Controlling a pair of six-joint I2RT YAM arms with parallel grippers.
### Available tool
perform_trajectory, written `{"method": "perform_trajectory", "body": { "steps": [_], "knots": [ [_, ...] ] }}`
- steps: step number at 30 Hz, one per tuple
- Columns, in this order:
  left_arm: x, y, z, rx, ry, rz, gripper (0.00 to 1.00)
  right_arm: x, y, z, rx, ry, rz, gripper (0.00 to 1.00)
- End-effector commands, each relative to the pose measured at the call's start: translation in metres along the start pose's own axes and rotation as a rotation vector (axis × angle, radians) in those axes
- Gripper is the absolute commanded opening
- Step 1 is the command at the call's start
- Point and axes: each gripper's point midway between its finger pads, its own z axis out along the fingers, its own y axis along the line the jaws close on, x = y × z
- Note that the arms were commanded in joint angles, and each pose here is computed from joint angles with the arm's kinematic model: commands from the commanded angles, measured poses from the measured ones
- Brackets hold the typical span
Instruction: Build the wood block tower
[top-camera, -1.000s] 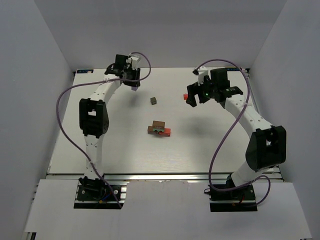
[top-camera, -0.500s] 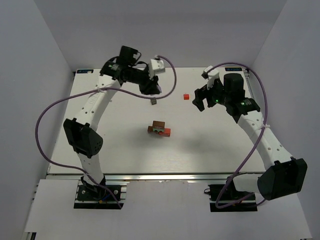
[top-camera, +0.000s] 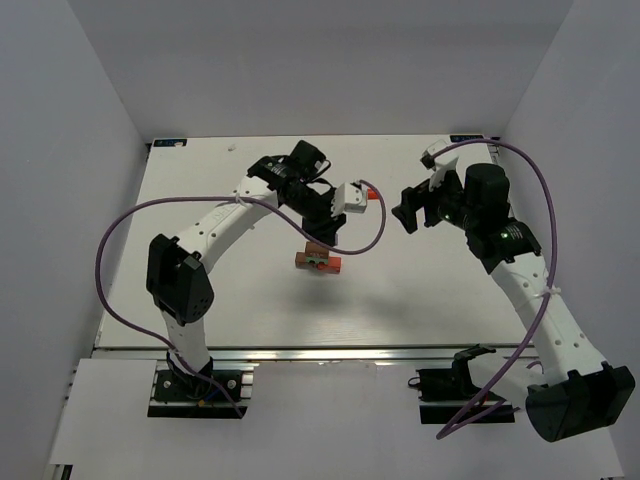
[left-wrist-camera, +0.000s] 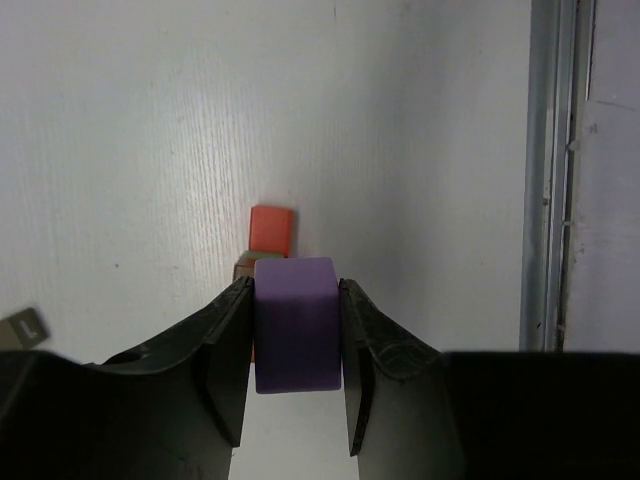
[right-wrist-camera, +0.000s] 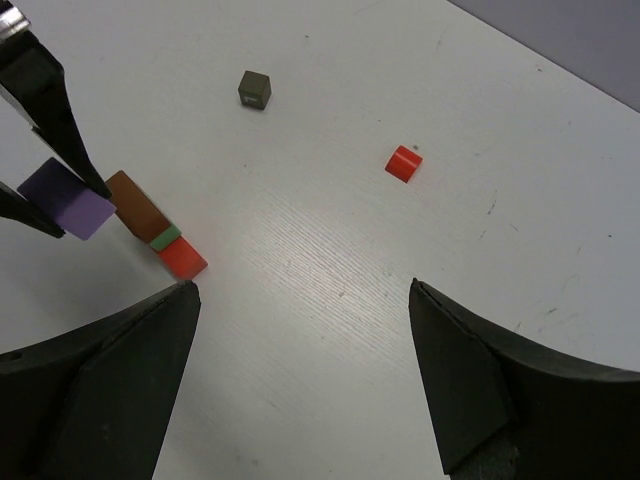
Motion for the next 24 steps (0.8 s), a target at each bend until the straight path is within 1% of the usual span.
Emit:
{"method": "perform_trajectory", "body": {
  "steps": [1, 5, 9, 16, 24],
  "knots": [
    [-0.001, -0.002, -0.015, -0.068, -0.009, 0.048, 0.00, -0.007, -0.004, -0.006, 0.036, -0.041, 0.020, 0.89],
    [0.005, 0.001, -0.012, -0.092, 0.006, 0.054, 0.00, -0.006, -0.011, -0.010, 0.082, -0.034, 0.020, 0.89],
    [0.009, 0.009, -0.006, -0.110, 0.018, 0.047, 0.00, -0.007, -0.011, -0.009, 0.079, -0.040, 0.011, 0.89],
    [0.020, 0.018, 0.007, -0.122, 0.036, 0.027, 0.00, -0.002, -0.016, -0.003, 0.094, -0.012, 0.008, 0.89],
    [0.022, 0.006, 0.005, -0.072, 0.043, 0.077, 0.00, 0.003, -0.019, 0.001, 0.101, -0.005, 0.002, 0.89]
  ]
}}
